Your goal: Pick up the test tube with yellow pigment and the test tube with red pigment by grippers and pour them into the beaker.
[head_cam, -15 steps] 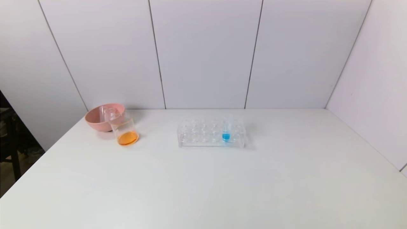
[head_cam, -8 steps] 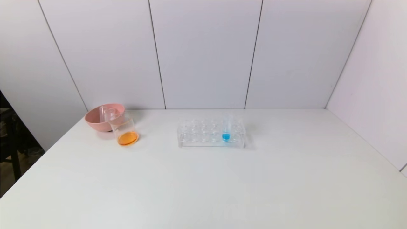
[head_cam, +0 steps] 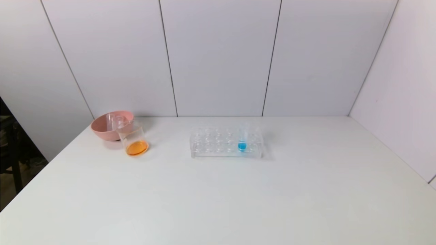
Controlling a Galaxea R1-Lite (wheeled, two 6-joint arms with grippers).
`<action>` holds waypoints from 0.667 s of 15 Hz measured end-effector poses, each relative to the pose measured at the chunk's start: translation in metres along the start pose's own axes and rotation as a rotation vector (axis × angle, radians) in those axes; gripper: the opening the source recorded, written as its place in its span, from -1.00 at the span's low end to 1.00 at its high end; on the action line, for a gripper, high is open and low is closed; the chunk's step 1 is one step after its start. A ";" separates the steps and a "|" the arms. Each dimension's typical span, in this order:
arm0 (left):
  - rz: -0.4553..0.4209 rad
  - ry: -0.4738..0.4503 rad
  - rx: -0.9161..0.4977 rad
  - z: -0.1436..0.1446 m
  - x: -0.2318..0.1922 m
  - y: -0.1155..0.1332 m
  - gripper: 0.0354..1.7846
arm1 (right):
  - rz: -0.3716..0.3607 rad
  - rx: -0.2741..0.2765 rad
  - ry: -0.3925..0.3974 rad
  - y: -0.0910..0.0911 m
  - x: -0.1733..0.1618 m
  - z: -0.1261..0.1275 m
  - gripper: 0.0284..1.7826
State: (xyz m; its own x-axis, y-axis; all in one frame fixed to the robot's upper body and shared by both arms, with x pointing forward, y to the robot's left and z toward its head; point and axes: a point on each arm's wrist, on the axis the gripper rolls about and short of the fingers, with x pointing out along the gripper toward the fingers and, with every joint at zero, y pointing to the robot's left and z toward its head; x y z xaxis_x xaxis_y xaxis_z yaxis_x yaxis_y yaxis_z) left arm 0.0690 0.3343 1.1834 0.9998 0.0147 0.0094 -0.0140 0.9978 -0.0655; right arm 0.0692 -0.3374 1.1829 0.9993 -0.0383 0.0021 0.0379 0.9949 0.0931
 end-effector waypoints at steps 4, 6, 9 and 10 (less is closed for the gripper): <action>0.007 -0.001 -0.026 0.000 0.000 0.000 0.98 | 0.000 0.000 0.000 0.000 0.000 0.000 0.92; 0.007 -0.001 -0.026 0.000 0.000 0.000 0.98 | 0.000 0.000 0.000 0.000 0.000 0.000 0.92; 0.006 0.000 -0.026 0.000 0.000 0.000 0.98 | 0.000 0.005 -0.001 0.000 0.000 0.000 0.92; 0.007 0.000 -0.026 0.000 0.000 0.000 0.98 | 0.000 0.004 -0.001 0.000 0.000 0.000 0.92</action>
State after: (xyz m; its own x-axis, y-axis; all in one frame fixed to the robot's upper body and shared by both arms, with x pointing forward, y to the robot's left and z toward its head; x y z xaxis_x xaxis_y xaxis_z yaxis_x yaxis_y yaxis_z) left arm 0.0691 0.3344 1.1833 0.9997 0.0213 0.0089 -0.0204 0.9956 -0.0914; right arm 0.0692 -0.3374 1.1831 0.9993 -0.0383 0.0036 0.0378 0.9945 0.0974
